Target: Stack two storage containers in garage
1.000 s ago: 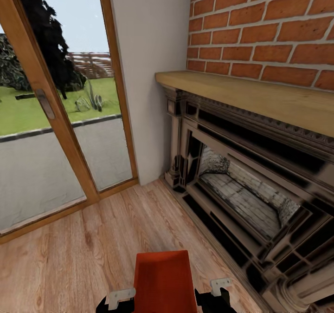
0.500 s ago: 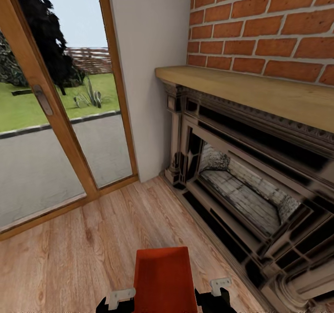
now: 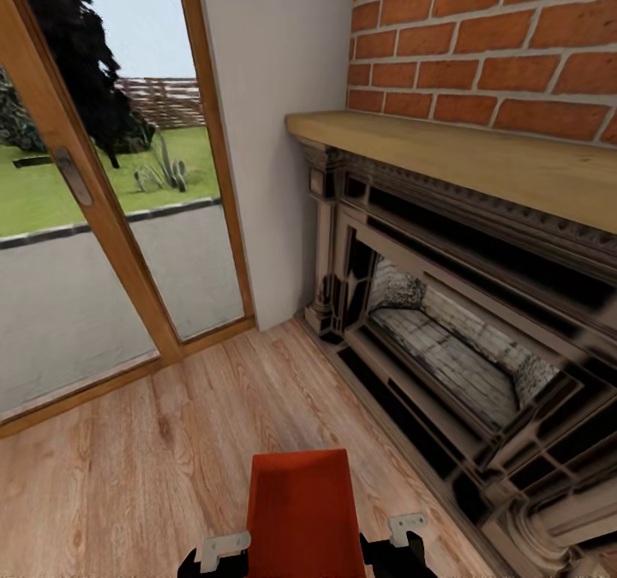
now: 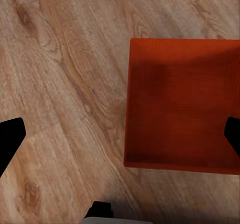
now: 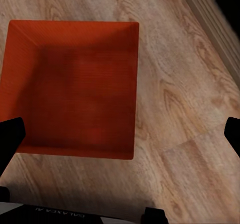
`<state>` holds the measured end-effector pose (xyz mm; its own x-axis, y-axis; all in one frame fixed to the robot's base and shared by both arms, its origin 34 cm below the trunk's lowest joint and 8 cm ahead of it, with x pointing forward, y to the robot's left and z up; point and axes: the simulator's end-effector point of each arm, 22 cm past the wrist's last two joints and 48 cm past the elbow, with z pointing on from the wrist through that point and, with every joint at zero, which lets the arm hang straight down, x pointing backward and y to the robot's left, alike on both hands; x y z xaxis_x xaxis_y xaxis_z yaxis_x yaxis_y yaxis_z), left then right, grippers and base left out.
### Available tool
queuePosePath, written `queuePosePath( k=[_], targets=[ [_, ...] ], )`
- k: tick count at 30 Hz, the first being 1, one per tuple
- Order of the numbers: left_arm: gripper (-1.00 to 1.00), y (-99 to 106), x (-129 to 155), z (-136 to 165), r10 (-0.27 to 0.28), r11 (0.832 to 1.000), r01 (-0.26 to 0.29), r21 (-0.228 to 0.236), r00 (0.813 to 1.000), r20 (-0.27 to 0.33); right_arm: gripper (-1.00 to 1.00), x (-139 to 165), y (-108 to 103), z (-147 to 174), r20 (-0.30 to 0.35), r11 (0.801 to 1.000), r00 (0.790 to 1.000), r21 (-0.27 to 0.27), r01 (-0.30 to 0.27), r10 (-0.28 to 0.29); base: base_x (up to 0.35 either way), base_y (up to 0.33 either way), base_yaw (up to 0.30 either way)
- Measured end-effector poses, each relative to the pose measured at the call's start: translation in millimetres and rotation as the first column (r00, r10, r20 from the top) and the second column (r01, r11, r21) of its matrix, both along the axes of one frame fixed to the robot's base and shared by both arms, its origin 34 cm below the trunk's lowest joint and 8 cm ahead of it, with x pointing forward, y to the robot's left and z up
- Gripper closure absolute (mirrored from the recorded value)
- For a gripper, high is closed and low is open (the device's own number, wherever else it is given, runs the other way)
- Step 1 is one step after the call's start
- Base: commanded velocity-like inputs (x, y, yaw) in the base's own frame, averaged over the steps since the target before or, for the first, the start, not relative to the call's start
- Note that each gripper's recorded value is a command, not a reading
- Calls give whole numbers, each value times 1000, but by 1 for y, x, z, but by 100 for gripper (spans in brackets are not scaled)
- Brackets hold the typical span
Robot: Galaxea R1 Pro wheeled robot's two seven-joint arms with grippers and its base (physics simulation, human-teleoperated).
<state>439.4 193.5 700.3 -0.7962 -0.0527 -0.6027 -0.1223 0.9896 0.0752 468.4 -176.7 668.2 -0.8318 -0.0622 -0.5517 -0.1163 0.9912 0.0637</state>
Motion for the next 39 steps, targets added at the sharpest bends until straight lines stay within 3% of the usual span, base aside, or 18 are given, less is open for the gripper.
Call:
queuePosePath(
  k=[39],
  targets=[
    [-100, -1, 4, -44, 0, 1000, 0, -5, 999, -35, -100, 4, 1, -44, -29, 1000, 1000, -2, -10, 10, 0, 0, 0]
  ],
)
